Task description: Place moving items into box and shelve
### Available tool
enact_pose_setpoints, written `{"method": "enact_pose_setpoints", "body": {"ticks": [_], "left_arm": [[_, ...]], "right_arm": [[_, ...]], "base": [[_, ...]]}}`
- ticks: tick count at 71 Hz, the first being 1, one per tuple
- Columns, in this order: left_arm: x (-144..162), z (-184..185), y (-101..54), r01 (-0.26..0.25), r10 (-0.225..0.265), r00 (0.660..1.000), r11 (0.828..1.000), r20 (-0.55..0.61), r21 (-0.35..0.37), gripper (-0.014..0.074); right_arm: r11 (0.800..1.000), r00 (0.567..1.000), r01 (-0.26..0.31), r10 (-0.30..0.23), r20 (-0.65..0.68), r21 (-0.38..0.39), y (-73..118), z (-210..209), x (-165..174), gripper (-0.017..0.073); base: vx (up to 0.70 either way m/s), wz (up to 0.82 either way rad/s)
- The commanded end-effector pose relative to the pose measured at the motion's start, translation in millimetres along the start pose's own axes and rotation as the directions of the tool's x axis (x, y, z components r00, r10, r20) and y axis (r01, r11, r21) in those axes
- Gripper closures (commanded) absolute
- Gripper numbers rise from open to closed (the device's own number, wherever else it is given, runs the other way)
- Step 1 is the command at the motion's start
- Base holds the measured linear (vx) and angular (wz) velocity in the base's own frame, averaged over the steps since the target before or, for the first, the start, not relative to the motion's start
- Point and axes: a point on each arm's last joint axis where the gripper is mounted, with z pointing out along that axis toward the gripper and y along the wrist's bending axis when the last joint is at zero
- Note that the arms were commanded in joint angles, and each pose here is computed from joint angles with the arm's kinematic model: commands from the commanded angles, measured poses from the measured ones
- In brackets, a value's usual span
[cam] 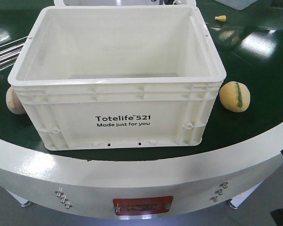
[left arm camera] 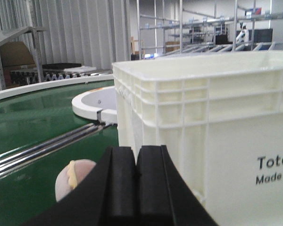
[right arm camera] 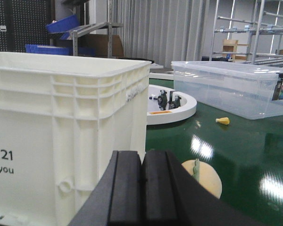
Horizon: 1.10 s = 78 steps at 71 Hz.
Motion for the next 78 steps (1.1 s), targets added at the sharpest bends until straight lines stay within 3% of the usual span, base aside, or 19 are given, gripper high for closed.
{"method": "enact_pose_setpoints", "body": {"ticks": [1, 9, 15, 25, 33, 44, 57, 64, 73, 78], "left_arm": [[-11, -2, -1.0, 0.056, -0.059, 0.986, 0.998, 0.155, 0.024, 0.0617], [-21, -3, -1.3, 0.076, -0.081, 0.977, 0.997, 0.196, 0.032, 0.0616], [-34, -4, -1.3, 0.068, -0.072, 0.981, 0.997, 0.18, 0.026, 0.0613], [-54, -1, -1.1, -0.008, 0.007, 0.996, 1.0, 0.092, 0.005, 0.0613], [-74, 12, -1.5, -0.016, 0.016, 0.999, 1.0, 0.046, 0.004, 0.0613], [-102, 43, -2.1, -0.015, 0.015, 0.999, 1.0, -0.028, 0.004, 0.0613], [-138, 94, -3.0, 0.002, -0.001, 0.997, 1.0, -0.083, 0.002, 0.0612], [-158, 123, -3.5, 0.038, -0.038, 0.995, 0.999, -0.087, -0.001, 0.0612], [-172, 155, -3.9, 0.037, -0.037, 0.995, 0.999, -0.097, -0.001, 0.0612], [-176, 166, -4.0, 0.037, -0.037, 0.994, 0.999, -0.101, -0.002, 0.061]], "right_arm": [[0.999, 0.992, 0.002, -0.007, 0.122, 0.038, -3.4, -2, -11, 0.0572], [0.998, 0.988, -0.048, 0.041, 0.148, 0.047, -4.8, -2, -13, 0.0571], [0.995, 0.983, -0.085, 0.076, 0.167, 0.048, -5.9, -3, -19, 0.0571], [0.998, 0.984, -0.021, 0.011, 0.178, 0.053, -7.4, 1, -49, 0.0571], [0.998, 0.988, -0.035, 0.027, 0.149, 0.047, -9.4, 16, -82, 0.0571], [0.997, 0.993, -0.066, 0.061, 0.104, 0.046, -12.8, 55, -126, 0.0571], [0.997, 0.995, -0.055, 0.051, 0.082, 0.046, -15.6, 106, -169, 0.0571], [0.998, 0.996, -0.047, 0.044, 0.075, 0.046, -16.4, 131, -183, 0.0571], [0.998, 0.997, -0.045, 0.043, 0.06, 0.046, -16.8, 152, -189, 0.0571], [0.999, 0.999, -0.015, 0.013, 0.043, 0.048, -16.8, 161, -188, 0.0571]], "base": [[0.0, 0.0], [0.0, 0.0], [0.0, 0.0], [0.0, 0.0], [0.0, 0.0], [0.0, 0.0], [0.0, 0.0], [0.0, 0.0], [0.0, 0.0], [0.0, 0.0]]}}
